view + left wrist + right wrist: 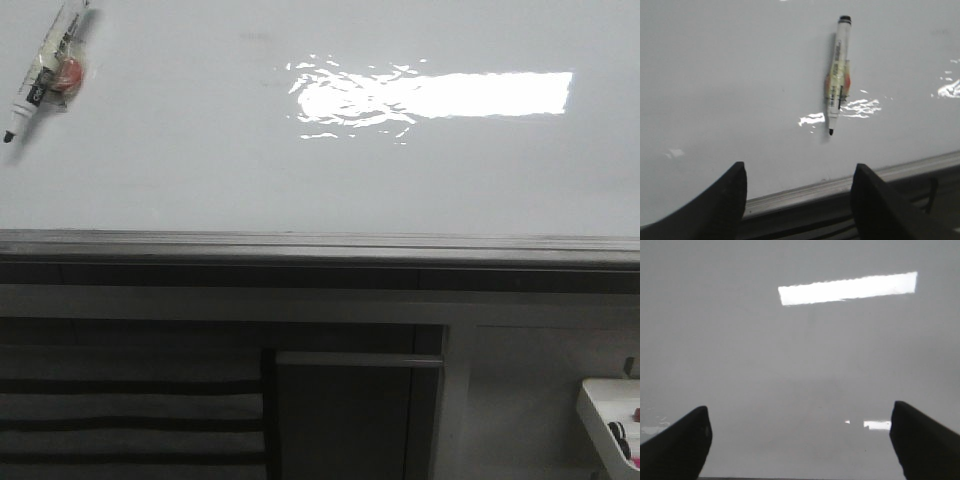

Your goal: Write number 3 on whiteboard

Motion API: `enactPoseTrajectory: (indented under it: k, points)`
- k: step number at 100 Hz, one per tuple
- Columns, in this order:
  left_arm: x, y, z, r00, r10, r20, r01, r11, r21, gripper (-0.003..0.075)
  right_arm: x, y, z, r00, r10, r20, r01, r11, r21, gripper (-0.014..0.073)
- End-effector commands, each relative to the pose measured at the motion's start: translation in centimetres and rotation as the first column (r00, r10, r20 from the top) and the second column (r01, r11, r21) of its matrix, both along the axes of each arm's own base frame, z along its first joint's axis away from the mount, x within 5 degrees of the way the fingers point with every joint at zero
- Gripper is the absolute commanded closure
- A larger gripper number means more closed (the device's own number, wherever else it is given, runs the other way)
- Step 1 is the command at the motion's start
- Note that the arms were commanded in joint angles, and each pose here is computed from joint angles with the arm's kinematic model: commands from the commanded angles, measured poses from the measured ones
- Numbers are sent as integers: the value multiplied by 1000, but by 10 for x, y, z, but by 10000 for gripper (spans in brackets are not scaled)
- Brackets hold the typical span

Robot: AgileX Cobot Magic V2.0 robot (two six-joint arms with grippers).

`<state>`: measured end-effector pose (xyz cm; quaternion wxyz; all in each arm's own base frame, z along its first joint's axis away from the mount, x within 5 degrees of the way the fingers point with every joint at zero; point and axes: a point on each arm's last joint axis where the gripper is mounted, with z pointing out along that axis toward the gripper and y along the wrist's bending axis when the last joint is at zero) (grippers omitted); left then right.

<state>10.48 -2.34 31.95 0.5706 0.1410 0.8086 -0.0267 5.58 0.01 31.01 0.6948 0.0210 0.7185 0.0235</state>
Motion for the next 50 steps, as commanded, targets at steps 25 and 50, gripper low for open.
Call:
enactPoseTrajectory:
  k: [25, 50]
  points:
    - [71, -33, 0, 990, -92, -109, 95, 995, 21, 409, 0, 0, 18, 995, 3, 101, -3, 1000, -8, -56]
    - [121, -50, -13, 988, -86, -130, 87, 996, 0, 468, 0, 0, 18, 995, 3, 101, -3, 1000, -8, -56]
